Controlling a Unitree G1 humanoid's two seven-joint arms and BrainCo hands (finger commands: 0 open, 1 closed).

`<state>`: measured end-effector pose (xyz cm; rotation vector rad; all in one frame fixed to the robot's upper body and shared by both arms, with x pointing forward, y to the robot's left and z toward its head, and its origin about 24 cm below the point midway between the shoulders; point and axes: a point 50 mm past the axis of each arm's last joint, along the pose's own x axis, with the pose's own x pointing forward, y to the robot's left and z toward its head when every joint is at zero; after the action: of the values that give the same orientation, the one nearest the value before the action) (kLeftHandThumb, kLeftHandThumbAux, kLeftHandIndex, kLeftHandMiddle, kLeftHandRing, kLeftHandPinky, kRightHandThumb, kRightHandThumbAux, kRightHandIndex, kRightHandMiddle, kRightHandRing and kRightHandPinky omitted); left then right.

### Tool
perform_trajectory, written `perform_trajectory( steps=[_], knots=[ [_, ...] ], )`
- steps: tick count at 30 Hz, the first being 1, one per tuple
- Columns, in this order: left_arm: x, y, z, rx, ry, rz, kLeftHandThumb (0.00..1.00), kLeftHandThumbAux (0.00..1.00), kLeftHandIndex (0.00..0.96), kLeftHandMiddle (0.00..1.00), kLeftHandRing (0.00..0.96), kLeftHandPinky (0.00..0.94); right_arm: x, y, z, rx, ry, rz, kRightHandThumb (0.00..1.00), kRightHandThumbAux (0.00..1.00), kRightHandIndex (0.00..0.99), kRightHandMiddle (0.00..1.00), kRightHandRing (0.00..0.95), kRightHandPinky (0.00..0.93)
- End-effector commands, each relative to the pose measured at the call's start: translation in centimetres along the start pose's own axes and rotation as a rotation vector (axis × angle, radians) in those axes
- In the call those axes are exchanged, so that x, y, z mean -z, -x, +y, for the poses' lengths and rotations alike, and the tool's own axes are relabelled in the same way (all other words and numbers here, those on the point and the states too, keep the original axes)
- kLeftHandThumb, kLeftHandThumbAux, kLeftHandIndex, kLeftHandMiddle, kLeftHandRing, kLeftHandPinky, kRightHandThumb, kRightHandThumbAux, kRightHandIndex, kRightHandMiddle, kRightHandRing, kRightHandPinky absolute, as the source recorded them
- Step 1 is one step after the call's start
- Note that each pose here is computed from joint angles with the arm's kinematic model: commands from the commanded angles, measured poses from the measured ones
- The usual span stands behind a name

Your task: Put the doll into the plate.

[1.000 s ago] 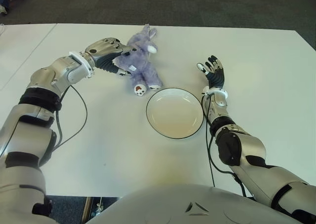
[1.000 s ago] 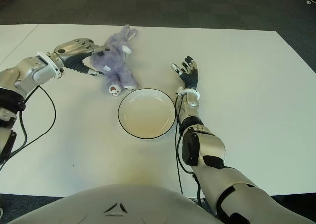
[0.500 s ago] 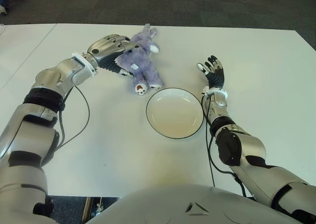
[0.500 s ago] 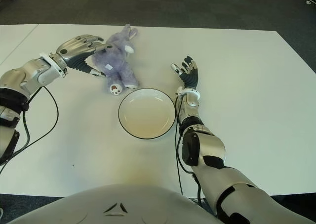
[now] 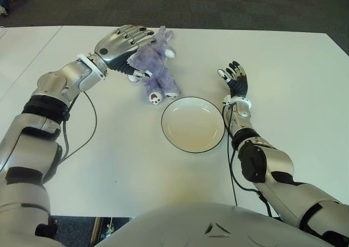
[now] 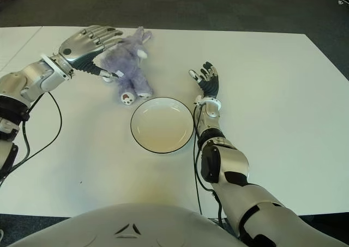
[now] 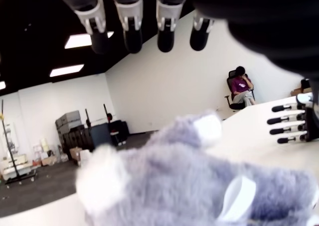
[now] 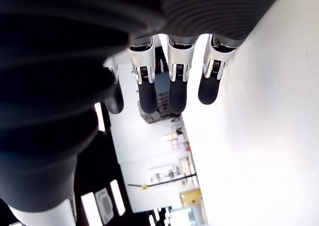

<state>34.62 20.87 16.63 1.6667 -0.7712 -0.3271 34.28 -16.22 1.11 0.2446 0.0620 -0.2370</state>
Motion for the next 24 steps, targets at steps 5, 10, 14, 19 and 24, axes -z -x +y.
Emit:
perform_trajectory(
  steps=[5, 10, 14, 19, 24],
  knots=[
    [0.06, 0.15, 0.8, -0.067, 0.016, 0.003, 0.062, 0.282, 0.0, 0.0, 0.0, 0.0, 7.87, 4.81, -2.43, 0.099, 0.005, 0.391, 0.0, 0.841, 0.156, 0.155, 0.124, 0.128],
    [0.04, 0.1, 0.85, -0.077, 0.034, 0.007, 0.076, 0.269, 0.0, 0.0, 0.0, 0.0, 7.88, 4.83, -2.43, 0.1, -0.003, 0.389, 0.0, 0.845, 0.159, 0.159, 0.131, 0.13],
    [0.01, -0.01, 0.92, -0.09, 0.05, 0.007, 0.079, 0.263, 0.0, 0.0, 0.0, 0.0, 7.89, 4.83, -2.39, 0.096, -0.004, 0.389, 0.0, 0.848, 0.156, 0.153, 0.124, 0.119],
    [-0.04, -0.22, 0.82, -0.086, 0.052, 0.008, 0.066, 0.261, 0.0, 0.0, 0.0, 0.0, 7.9, 4.83, -2.38, 0.094, -0.005, 0.392, 0.0, 0.842, 0.153, 0.147, 0.119, 0.12],
    [-0.32, -0.67, -0.02, -0.06, 0.052, 0.011, 0.05, 0.272, 0.0, 0.0, 0.0, 0.0, 7.9, 4.82, -2.38, 0.095, -0.003, 0.393, 0.0, 0.835, 0.152, 0.146, 0.117, 0.12]
  ],
)
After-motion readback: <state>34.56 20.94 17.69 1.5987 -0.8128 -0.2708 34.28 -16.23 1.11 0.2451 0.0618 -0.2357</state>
